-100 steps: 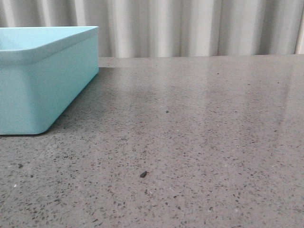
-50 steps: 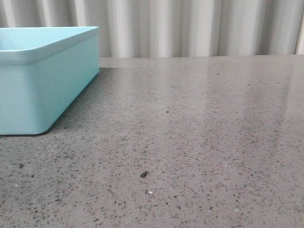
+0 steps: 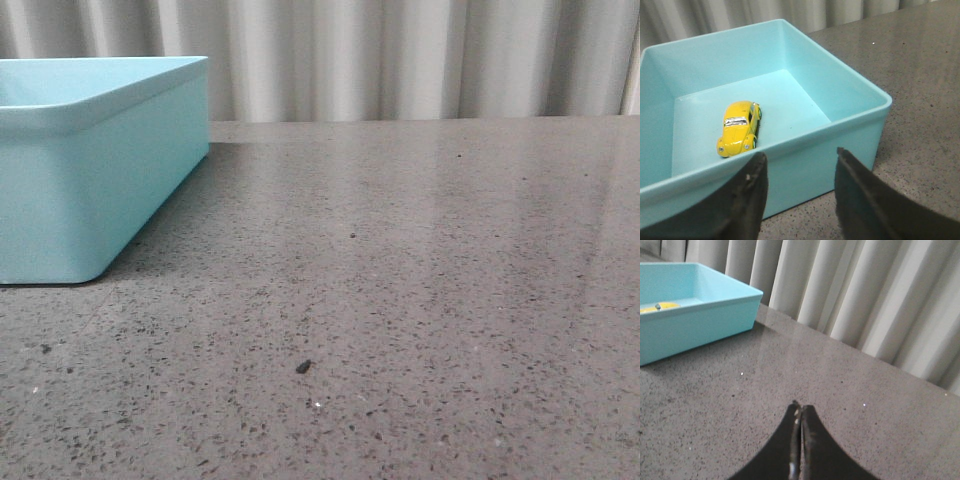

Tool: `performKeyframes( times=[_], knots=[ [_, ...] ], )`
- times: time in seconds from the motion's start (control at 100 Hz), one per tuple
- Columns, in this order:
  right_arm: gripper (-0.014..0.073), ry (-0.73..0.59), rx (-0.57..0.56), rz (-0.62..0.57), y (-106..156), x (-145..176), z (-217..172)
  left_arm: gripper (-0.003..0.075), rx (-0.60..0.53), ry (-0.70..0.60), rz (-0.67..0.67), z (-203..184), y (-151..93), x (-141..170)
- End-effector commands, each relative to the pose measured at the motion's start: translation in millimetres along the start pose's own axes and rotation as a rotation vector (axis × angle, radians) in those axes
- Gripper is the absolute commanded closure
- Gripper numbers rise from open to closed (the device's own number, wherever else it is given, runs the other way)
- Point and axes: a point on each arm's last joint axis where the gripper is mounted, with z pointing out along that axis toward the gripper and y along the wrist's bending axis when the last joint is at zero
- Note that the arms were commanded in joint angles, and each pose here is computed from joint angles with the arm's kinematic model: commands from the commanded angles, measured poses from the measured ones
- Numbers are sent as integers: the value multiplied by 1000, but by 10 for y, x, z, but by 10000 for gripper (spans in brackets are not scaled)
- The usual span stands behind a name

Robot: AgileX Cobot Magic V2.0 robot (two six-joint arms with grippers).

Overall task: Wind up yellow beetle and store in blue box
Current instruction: 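Raise the left gripper up out of the box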

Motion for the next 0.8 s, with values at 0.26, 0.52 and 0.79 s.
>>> performKeyframes(
  times=[0.26,0.52,0.79],
  knots=[
    [645,-50,98,-107,-98,-80,3,741,-11,-144,-59,19,14,-48],
    [645,-128,91,-37,-40,-6,-64,741,-85,-377,-144,79,96,-2],
    [645,-226,134,103,52,399,48,741,-113,-353,-298,180,135,309]
  ],
)
